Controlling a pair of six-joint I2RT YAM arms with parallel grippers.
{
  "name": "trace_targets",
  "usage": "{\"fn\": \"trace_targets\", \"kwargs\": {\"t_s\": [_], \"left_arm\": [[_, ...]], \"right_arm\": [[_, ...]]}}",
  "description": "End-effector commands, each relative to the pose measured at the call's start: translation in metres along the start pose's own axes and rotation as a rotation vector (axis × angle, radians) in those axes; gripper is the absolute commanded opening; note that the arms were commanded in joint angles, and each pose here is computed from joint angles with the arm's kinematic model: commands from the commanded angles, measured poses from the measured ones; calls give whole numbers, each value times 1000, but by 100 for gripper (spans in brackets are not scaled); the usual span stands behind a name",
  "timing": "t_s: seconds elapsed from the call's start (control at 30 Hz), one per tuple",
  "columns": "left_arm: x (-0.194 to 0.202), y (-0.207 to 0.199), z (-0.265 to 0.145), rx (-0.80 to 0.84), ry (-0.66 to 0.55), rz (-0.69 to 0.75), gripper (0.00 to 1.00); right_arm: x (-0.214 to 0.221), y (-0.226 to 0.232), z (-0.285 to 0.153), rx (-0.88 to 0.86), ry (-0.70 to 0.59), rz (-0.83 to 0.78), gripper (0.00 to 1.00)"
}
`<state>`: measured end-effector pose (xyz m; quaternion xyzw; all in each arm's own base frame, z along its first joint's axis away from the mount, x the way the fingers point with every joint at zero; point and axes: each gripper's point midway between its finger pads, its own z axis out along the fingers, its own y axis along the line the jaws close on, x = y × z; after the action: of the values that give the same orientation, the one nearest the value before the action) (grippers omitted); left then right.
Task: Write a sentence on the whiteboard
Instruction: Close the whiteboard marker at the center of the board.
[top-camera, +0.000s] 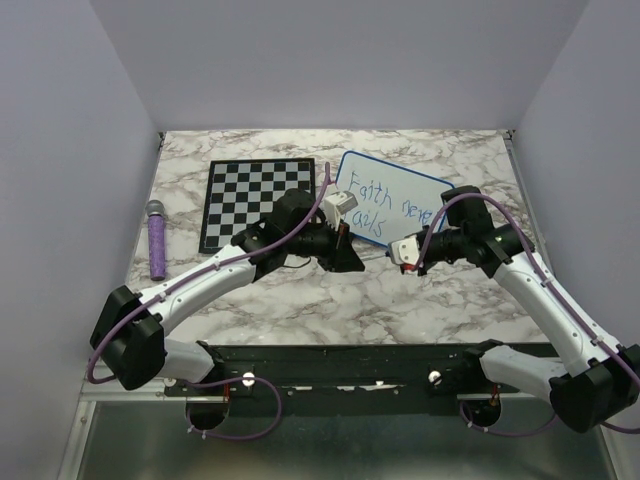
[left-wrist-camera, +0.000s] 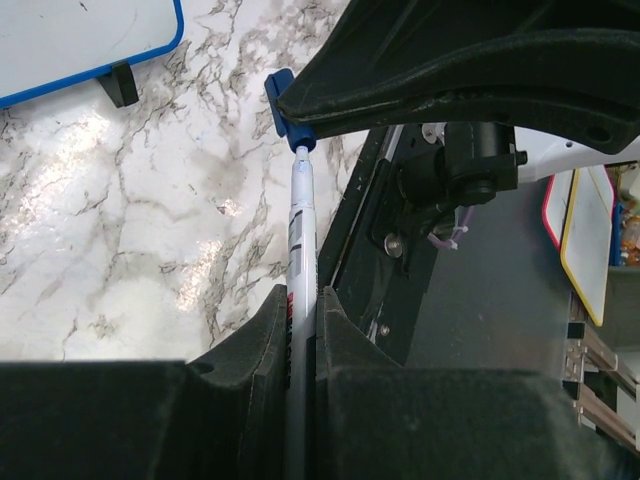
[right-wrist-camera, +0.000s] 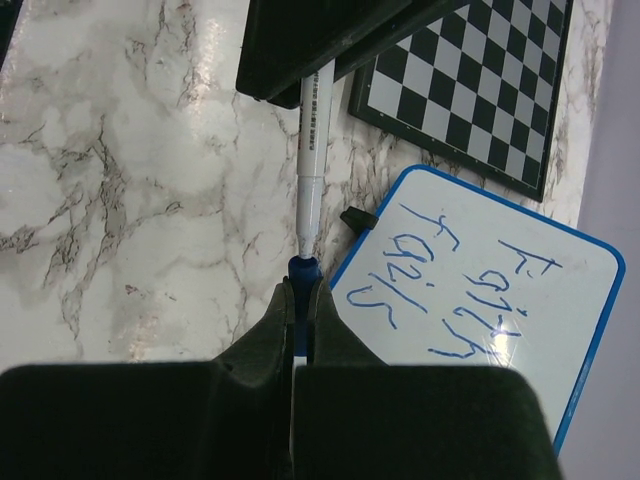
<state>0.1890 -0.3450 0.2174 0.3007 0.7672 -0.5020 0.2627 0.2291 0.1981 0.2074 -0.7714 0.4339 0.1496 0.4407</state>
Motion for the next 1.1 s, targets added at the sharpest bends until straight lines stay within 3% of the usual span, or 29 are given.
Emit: {"fn": "trace_targets", "kwargs": {"t_s": [0.0,0.5,0.73,0.93,1.07], "left_arm": [[-8,0,2,-25,-8,-5,0],[-12,5,12,-70,8,3,0],[-7,14,24,-153,64,46,0],[7,26,47,-206,182,87,0],[15,35,67,-201,210,84,0]], "right_arm": [[-4,-7,0,12,3,-6,1],[-3,-11,8,16,37,31,0],[-6,-13,12,20,52,75,1],[-6,-10,25,14,58,119,1],[-14,-5,33,19,-6,177,0]]}}
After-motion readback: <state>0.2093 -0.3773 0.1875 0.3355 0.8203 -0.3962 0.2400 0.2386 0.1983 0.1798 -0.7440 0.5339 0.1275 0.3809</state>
